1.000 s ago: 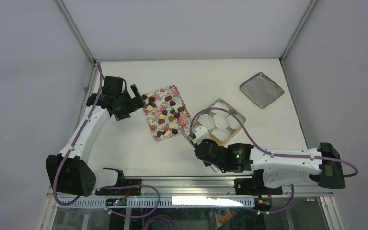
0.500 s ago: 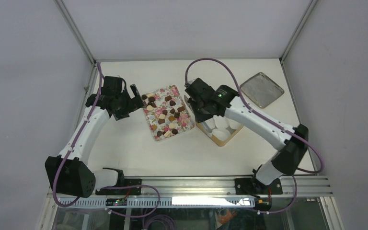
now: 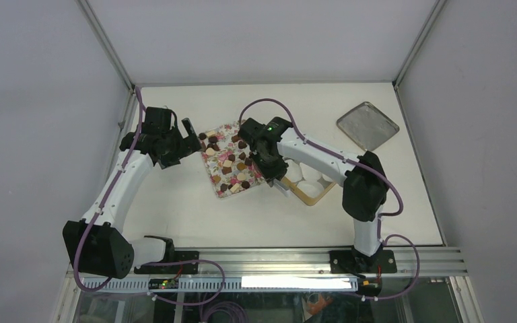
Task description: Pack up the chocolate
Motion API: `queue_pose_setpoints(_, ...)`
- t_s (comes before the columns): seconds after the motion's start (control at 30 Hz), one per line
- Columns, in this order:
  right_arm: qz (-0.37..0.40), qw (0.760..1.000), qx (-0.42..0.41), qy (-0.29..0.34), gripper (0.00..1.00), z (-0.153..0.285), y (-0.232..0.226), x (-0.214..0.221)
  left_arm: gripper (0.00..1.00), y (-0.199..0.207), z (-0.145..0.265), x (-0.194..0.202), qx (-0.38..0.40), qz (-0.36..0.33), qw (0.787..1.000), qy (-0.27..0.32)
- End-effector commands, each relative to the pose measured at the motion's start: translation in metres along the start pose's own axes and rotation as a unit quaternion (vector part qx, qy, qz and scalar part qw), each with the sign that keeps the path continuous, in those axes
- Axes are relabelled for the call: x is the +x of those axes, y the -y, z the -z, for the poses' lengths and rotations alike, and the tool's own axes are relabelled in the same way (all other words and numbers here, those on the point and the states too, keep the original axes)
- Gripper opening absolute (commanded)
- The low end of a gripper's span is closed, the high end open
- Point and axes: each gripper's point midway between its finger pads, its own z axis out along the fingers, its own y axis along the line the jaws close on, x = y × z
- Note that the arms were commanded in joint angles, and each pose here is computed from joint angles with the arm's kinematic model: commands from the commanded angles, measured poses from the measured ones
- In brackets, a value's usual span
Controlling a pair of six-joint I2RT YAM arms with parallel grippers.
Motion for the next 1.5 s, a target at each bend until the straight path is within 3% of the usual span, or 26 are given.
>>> queue_pose_setpoints(0.0,0.011,0.999,-0.02,0.036,0.28,0.01,-0.008,-0.024,0.99,0.002,0.01,-0.015,0.009,-0.009,0.999,0.039)
queue_pose_setpoints(0.17,0.008,0.999,-0.02,0.035,0.29,-0.004,-0.011,-0.035,0.99,0.003,0.01,-0.015,0.012,-0.006,0.999,0.039)
queue_pose_setpoints(0.47,0.0,0.999,-0.017,0.03,0.42,-0.014,-0.014,-0.045,0.99,-0.001,0.011,-0.014,0.006,-0.008,0.999,0.042)
queue_pose_setpoints(1.07,-0.007,0.999,-0.005,0.033,0.44,-0.028,-0.012,-0.057,0.99,-0.001,0.011,-0.014,0.006,-0.007,0.999,0.042)
queue_pose_setpoints(1.17,-0.007,0.999,-0.001,0.034,0.35,-0.028,-0.011,-0.056,0.99,-0.001,0.01,-0.014,0.004,-0.008,0.999,0.04)
queue_pose_setpoints(1.3,-0.009,0.999,-0.005,0.039,0.02,-0.023,-0.01,-0.053,0.99,-0.001,0.011,-0.015,0.005,-0.007,0.999,0.043)
queue_pose_setpoints(1.47,-0.012,0.999,-0.018,0.048,0.0,-0.01,-0.012,-0.048,0.99,-0.002,0.011,-0.015,0.003,-0.009,0.999,0.046)
